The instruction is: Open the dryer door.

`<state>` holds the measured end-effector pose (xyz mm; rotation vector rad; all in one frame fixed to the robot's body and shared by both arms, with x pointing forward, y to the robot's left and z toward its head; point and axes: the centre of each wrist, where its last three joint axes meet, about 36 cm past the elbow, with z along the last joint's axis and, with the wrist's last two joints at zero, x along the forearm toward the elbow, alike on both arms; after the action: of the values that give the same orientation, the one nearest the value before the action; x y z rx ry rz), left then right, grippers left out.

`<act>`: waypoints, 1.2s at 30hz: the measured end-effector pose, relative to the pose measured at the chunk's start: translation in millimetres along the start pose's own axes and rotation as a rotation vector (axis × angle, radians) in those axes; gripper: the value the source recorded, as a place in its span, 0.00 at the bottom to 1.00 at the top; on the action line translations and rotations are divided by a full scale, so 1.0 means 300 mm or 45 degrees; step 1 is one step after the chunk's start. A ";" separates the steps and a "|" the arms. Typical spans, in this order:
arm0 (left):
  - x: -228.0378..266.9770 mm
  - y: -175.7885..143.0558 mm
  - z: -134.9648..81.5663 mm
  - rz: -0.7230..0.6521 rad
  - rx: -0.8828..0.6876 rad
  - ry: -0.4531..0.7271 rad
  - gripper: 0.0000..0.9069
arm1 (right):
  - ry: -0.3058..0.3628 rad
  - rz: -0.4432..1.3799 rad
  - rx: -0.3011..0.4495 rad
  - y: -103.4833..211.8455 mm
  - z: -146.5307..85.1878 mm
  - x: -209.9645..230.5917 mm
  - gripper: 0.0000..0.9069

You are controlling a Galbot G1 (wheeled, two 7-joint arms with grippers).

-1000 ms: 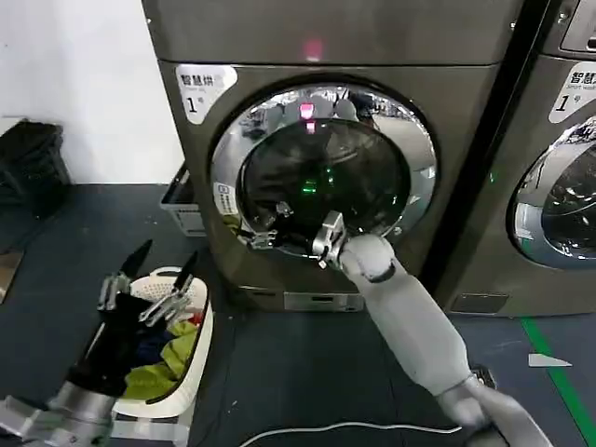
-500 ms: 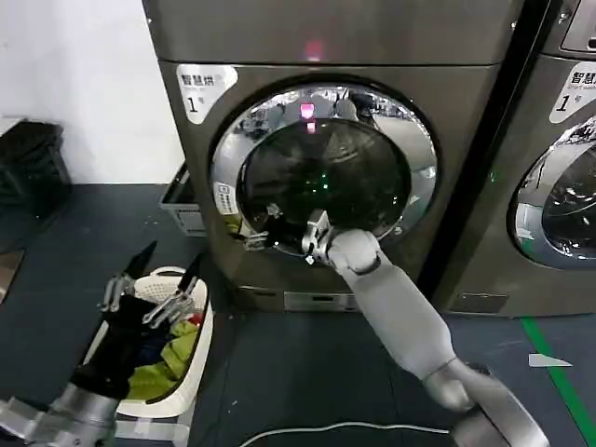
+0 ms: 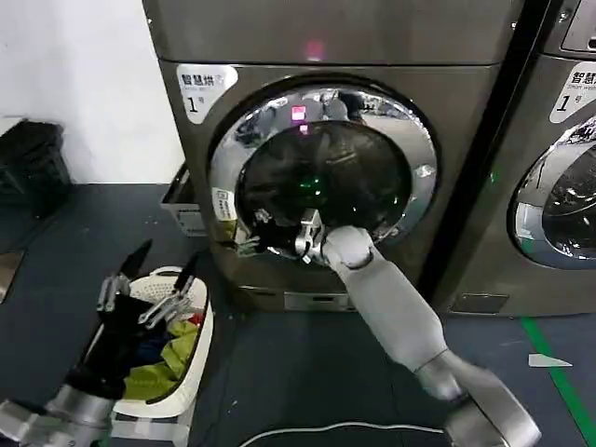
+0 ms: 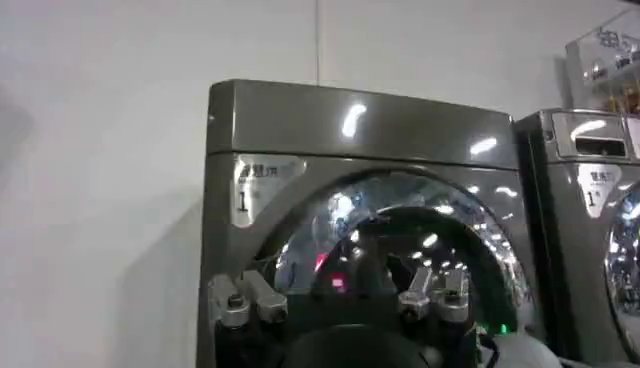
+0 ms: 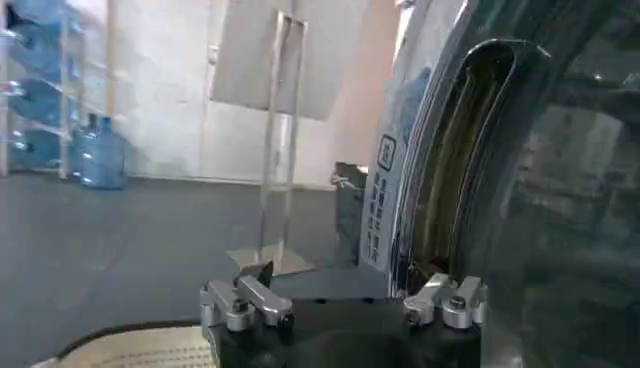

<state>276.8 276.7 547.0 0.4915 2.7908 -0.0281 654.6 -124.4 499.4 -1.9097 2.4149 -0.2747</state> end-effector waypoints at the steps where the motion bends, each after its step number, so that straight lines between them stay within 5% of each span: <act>1: -0.001 0.005 0.001 -0.001 -0.001 0.003 1.00 | -0.007 -0.025 0.008 0.002 0.003 0.005 1.00; 21: -0.066 0.181 0.040 -0.044 -0.025 0.021 1.00 | -0.095 -0.336 0.003 0.063 0.031 0.152 1.00; 36: -0.178 0.334 0.065 0.024 -0.031 0.002 1.00 | -0.081 -0.515 0.007 0.125 0.025 0.297 1.00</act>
<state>364.2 352.0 547.9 0.5124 2.7842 0.0099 598.6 -203.4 492.0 -2.3517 1.9678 -0.2300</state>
